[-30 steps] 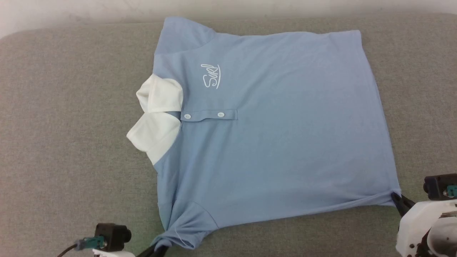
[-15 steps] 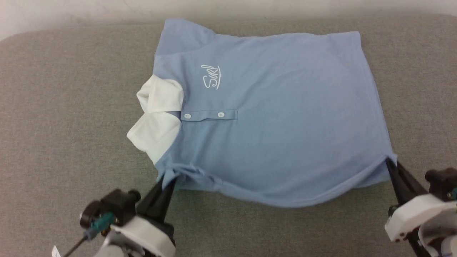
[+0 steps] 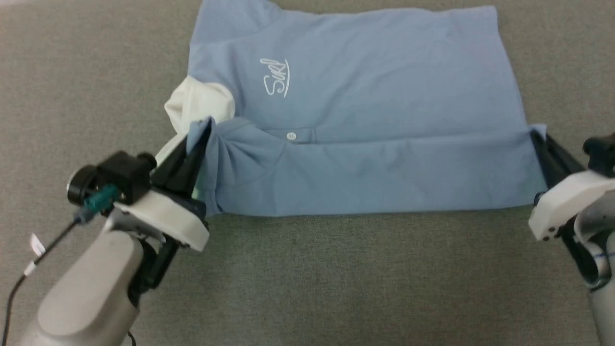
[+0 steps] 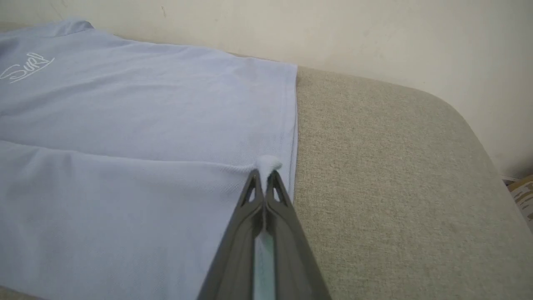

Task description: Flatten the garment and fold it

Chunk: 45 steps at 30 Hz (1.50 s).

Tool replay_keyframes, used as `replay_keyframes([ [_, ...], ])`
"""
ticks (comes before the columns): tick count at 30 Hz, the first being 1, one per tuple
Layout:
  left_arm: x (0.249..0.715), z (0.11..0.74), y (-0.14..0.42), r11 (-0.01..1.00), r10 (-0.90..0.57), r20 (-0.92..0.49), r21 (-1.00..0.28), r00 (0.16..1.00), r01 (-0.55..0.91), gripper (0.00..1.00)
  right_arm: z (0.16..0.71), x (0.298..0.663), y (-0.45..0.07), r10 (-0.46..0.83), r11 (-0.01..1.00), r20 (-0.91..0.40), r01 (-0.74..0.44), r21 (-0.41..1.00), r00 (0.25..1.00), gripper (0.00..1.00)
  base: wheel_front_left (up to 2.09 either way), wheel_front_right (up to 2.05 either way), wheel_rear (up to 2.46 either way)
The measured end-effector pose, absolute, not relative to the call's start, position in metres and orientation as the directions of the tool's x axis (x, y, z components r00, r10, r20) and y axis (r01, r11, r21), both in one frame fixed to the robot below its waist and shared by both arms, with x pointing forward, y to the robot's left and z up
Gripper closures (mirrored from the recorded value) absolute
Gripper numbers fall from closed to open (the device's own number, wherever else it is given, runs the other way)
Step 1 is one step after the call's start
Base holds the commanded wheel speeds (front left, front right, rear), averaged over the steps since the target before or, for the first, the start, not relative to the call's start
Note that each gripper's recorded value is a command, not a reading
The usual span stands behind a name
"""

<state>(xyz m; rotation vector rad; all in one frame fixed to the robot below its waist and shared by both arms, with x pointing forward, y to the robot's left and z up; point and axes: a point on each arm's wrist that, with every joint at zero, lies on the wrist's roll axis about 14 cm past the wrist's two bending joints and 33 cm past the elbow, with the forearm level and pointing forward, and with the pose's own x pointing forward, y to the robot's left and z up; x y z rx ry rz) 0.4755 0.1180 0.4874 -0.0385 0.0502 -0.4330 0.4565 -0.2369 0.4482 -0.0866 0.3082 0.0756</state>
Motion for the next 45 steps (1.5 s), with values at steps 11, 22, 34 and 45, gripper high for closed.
replay_keyframes([
  [11, 0.504, 0.410, 0.150, 0.932, -0.362, -0.316, -0.135, 0.877, 0.336, 1.00, 0.394, 0.496, -0.245, 0.063, 0.995, -0.555, -0.095, -0.030, 0.829, 1.00, 0.00, 0.00, 0.00],
  [22, 0.502, 0.387, 0.155, 0.919, -0.366, -0.463, -0.319, 0.807, 0.233, 0.02, 0.375, 0.500, -0.247, 0.077, 0.997, -0.742, -0.042, 0.065, 0.665, 0.37, 0.00, 0.00, 0.00],
  [34, 0.481, 0.456, 0.191, 0.977, -0.128, -0.172, -0.191, 0.977, 0.094, 0.00, 0.436, 0.477, -0.243, 0.055, 0.997, -0.464, -0.025, 0.069, 0.884, 0.00, 0.00, 0.00, 0.00],
  [45, 0.423, 0.487, 0.149, 0.969, -0.174, -0.050, -0.188, 0.984, 0.162, 0.00, 0.499, 0.434, -0.213, 0.034, 0.989, -0.066, -0.024, 0.146, 0.997, 0.00, 0.00, 0.00, 0.00],
])
